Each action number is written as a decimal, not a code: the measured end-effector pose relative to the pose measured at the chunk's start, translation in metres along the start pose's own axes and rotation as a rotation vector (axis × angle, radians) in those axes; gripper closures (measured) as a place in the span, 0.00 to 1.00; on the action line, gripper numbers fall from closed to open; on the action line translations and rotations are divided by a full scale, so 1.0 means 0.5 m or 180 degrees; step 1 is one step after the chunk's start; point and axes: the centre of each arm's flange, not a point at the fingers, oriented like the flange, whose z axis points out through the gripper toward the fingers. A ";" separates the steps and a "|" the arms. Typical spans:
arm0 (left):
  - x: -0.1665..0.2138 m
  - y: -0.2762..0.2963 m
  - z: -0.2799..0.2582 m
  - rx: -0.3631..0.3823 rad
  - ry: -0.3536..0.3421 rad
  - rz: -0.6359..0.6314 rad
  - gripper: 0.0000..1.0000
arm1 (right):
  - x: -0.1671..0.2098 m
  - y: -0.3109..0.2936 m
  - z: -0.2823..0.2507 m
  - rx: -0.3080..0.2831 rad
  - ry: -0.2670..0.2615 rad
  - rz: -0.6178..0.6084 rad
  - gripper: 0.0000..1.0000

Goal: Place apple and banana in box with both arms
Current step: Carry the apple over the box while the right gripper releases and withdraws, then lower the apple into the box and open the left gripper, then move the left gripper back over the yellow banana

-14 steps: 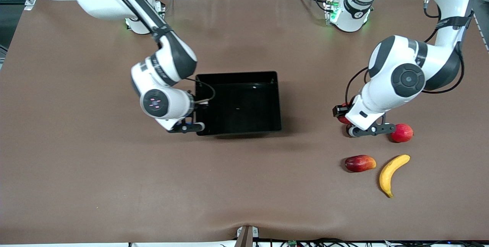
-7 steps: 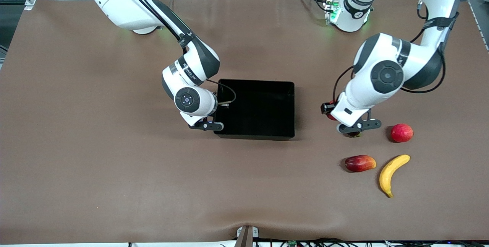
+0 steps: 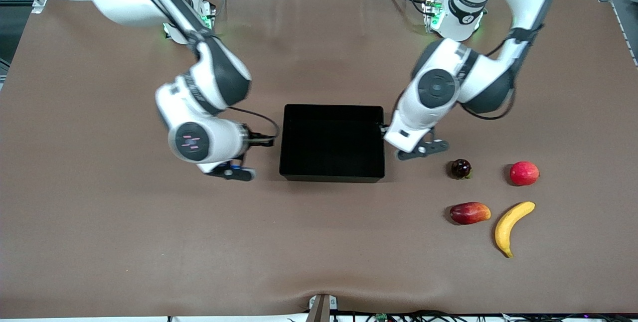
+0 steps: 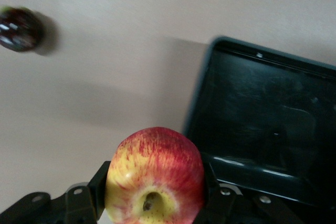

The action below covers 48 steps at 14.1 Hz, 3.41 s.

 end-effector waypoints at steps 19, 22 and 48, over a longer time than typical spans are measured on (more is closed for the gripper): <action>-0.069 0.149 0.246 -0.0014 0.0045 -0.0036 0.00 | -0.210 0.575 -0.424 -0.0303 0.0749 -0.0720 0.00; -0.031 0.121 0.091 -0.0008 0.0233 -0.0163 0.00 | -0.232 0.569 -0.405 -0.0332 0.0797 -0.0751 0.00; 0.531 -0.715 0.159 0.0105 0.0651 0.2703 0.00 | -0.251 0.637 -0.467 -0.0222 0.1064 -0.0887 0.00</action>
